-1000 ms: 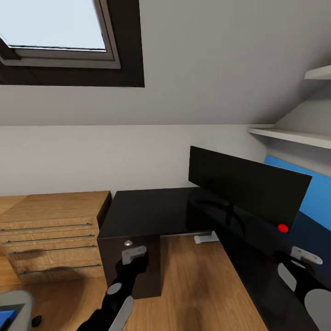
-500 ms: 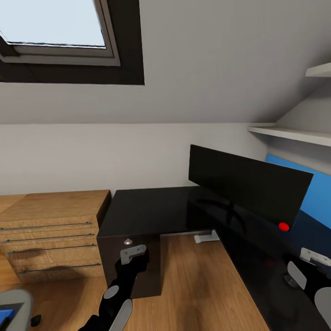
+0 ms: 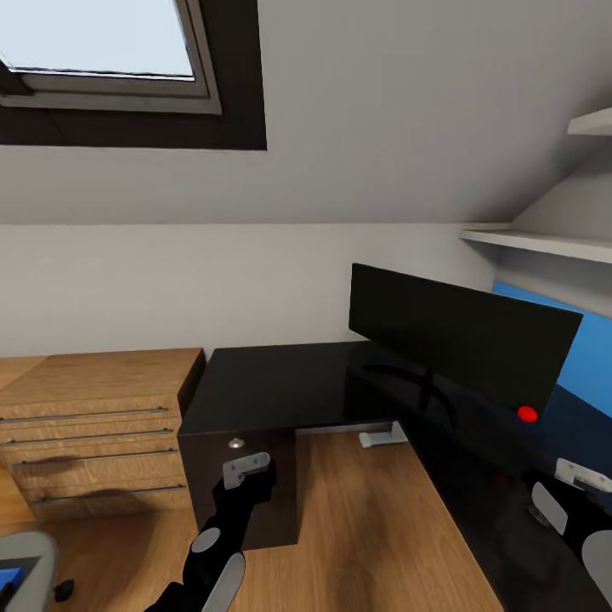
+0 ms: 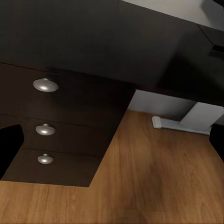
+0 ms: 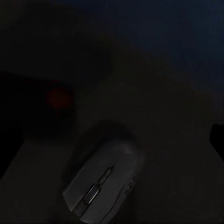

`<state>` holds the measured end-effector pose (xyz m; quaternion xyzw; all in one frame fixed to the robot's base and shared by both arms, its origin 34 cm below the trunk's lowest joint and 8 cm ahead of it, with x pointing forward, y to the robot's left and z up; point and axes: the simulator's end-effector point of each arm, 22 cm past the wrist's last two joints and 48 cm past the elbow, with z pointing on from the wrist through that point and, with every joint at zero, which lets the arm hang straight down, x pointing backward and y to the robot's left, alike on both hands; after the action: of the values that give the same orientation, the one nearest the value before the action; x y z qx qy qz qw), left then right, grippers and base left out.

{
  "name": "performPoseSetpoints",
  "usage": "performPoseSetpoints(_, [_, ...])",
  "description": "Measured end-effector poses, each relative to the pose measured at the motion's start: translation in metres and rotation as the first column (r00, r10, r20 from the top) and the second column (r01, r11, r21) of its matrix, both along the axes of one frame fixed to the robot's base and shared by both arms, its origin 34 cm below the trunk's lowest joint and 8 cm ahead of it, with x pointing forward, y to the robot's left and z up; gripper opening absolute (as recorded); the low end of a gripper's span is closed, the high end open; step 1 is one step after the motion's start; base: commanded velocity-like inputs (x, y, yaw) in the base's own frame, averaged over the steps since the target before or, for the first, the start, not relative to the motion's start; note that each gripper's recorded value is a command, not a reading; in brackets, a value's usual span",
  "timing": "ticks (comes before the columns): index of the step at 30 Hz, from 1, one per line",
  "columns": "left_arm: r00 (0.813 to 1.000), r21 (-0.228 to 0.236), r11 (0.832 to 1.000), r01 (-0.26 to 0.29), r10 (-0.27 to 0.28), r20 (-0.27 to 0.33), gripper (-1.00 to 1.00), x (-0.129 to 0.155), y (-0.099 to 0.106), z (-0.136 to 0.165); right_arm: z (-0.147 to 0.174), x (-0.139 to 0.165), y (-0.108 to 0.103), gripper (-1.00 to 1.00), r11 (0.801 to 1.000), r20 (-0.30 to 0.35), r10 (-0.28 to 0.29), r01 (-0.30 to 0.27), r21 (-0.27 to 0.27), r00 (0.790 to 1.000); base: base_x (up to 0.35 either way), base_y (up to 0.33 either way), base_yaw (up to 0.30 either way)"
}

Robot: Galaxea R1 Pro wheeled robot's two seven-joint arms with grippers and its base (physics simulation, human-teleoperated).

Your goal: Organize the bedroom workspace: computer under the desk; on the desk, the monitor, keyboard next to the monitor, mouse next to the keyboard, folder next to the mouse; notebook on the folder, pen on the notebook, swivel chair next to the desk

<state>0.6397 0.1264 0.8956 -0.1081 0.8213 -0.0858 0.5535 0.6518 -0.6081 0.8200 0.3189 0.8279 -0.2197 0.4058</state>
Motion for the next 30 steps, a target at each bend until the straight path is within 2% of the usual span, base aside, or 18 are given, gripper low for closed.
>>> performPoseSetpoints(2, [1.0,0.0,1.0,0.0,0.0,0.0,1.0,0.0,0.0,-0.003,-0.003,0.0,0.0,1.0,1.0,0.0,0.0,0.0,0.0,1.0,0.0,0.0,0.0])
performPoseSetpoints(7, [1.0,0.0,1.0,0.0,0.0,0.0,1.0,0.0,0.0,-0.011,-0.012,0.0,0.002,1.0,0.996,0.046,-0.053,0.05,0.07,0.998,0.0,0.0,0.0])
performPoseSetpoints(13, [1.0,0.001,1.0,-0.002,0.002,-0.001,1.0,0.0,0.001,-0.02,-0.02,-0.001,-0.001,1.0,0.989,0.093,-0.106,0.095,0.115,0.99,0.0,0.0,0.0])
performPoseSetpoints(23, [1.0,0.001,1.0,-0.004,0.004,-0.001,1.0,0.0,0.001,-0.036,-0.038,-0.01,-0.011,1.0,0.97,0.123,-0.187,0.164,0.177,0.975,0.0,0.0,0.0])
performPoseSetpoints(29, [1.0,0.001,1.0,-0.005,0.005,0.0,1.0,0.0,0.001,-0.045,-0.049,-0.014,-0.014,1.0,0.961,0.13,-0.217,0.188,0.2,0.968,0.0,0.0,0.0])
performPoseSetpoints(30, [1.0,0.001,1.0,-0.004,0.004,0.0,1.0,0.0,0.001,-0.047,-0.052,-0.016,-0.016,1.0,0.953,0.135,-0.24,0.207,0.221,0.961,0.0,0.0,0.0])
